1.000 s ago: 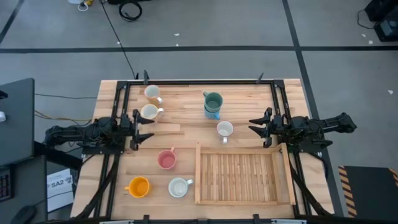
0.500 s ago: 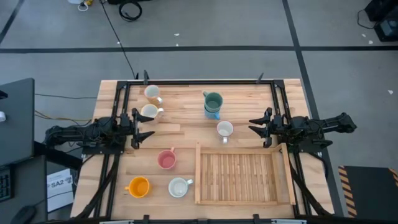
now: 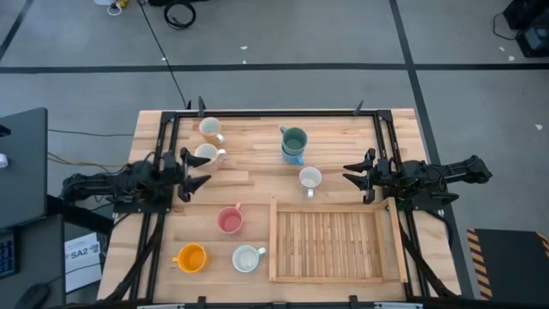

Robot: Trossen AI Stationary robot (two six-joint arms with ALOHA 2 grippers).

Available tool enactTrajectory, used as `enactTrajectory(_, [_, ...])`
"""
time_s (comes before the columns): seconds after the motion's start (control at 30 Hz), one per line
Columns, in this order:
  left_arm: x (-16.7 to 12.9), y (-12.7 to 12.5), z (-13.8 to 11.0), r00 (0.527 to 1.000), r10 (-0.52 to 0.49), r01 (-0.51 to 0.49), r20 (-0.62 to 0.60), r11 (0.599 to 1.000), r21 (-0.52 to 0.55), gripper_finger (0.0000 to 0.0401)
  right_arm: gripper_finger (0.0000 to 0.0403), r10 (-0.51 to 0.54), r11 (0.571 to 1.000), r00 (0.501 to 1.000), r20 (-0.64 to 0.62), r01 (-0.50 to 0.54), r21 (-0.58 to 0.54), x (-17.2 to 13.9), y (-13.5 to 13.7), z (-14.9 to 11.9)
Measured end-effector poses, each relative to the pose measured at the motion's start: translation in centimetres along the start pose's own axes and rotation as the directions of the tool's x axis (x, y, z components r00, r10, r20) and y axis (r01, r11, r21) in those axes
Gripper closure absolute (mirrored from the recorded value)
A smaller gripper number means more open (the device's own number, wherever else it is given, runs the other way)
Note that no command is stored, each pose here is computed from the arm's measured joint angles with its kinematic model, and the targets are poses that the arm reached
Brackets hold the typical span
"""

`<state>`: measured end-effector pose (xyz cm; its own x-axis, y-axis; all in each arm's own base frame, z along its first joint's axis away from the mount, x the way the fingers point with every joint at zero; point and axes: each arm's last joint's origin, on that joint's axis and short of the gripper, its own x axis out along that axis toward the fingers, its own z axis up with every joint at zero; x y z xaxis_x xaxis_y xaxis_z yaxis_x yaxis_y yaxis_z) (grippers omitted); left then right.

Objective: Place coffee mugs
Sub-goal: Put the orange patterned mug on the shelf

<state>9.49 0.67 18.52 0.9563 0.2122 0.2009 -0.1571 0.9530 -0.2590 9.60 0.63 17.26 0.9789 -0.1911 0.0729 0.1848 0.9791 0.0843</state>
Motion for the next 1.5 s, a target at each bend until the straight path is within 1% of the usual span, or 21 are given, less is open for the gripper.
enactTrajectory(0.07, [0.0, -0.1, 0.3, 1.0, 0.004, -0.004, 0.003, 0.999, -0.032, 0.0087, 0.0267, 0.0, 1.0, 1.0, 0.0, 0.0, 0.0, 0.0, 0.0, 0.0])
enactTrajectory(0.17, [0.2, -0.4, 1.6, 1.0, 0.0, 0.001, 0.023, 0.998, -0.061, 0.0087, 0.0267, 0.0, 1.0, 1.0, 0.0, 0.0, 0.0, 0.0, 0.0, 0.0])
enactTrajectory(0.37, [1.5, -1.2, 4.1, 1.0, 0.029, -0.03, -0.009, 0.998, -0.056, 0.0087, 0.0267, 0.0, 1.0, 1.0, 0.0, 0.0, 0.0, 0.0, 0.0, 0.0])
enactTrajectory(0.47, [2.8, -1.6, 5.4, 0.993, 0.081, -0.085, -0.086, 0.996, -0.038, 0.0087, 0.0267, 0.0, 1.0, 1.0, 0.0, 0.0, 0.0, 0.0, 0.0, 0.0])
enactTrajectory(0.6, [4.8, -1.8, 7.3, 0.959, 0.186, -0.194, -0.213, 0.981, -0.02, 0.0088, 0.0267, 0.0, 1.0, 1.0, 0.0, 0.0, 0.0, 0.0, 0.0, 0.0])
enactTrajectory(0.7, [6.4, -1.6, 8.6, 0.913, 0.268, -0.273, -0.308, 0.962, 0.029, 0.0088, 0.0267, 0.0, 1.0, 1.0, 0.0, 0.0, 0.0, 0.0, 0.0, 0.0])
enactTrajectory(0.8, [7.9, -1.1, 10.0, 0.847, 0.361, -0.358, -0.39, 0.93, 0.083, 0.0088, 0.0267, 0.0, 1.0, 1.0, 0.001, 0.0, 0.0, 0.0, 0.0, 0.0])
enactTrajectory(0.93, [9.7, 0.3, 11.3, 0.732, 0.48, -0.465, -0.483, 0.871, 0.159, 0.0088, 0.0267, 0.0, 1.0, 1.0, 0.0, 0.0, 0.0, 0.0, 0.0, 0.0])
enactTrajectory(1.1, [11.7, 2.7, 12.6, 0.594, 0.592, -0.583, -0.544, 0.783, 0.216, 0.0088, 0.0267, 0.0, 1.0, 1.0, 0.0, 0.0, 0.0, 0.0, 0.0, 0.0])
enactTrajectory(1.17, [12.4, 3.9, 12.9, 0.554, 0.606, -0.611, -0.57, 0.762, 0.215, 0.0088, 0.0267, 0.0, 1.0, 1.0, 0.0, 0.0, 0.0, 0.0, 0.0, 0.0])
enactTrajectory(1.37, [14.4, 7.7, 12.7, 0.493, 0.583, -0.659, -0.647, 0.735, 0.161, 0.0088, 0.0267, 0.0, 1.0, 1.0, 0.0, 0.0, 0.0, 0.0, 0.0, 0.0])
enactTrajectory(1.5, [15.0, 10.1, 11.9, 0.436, 0.587, -0.697, -0.683, 0.7, 0.157, 0.0088, 0.0267, 0.0, 1.0, 1.0, 0.0, 0.0, 0.0, 0.0, 0.0, 0.0])
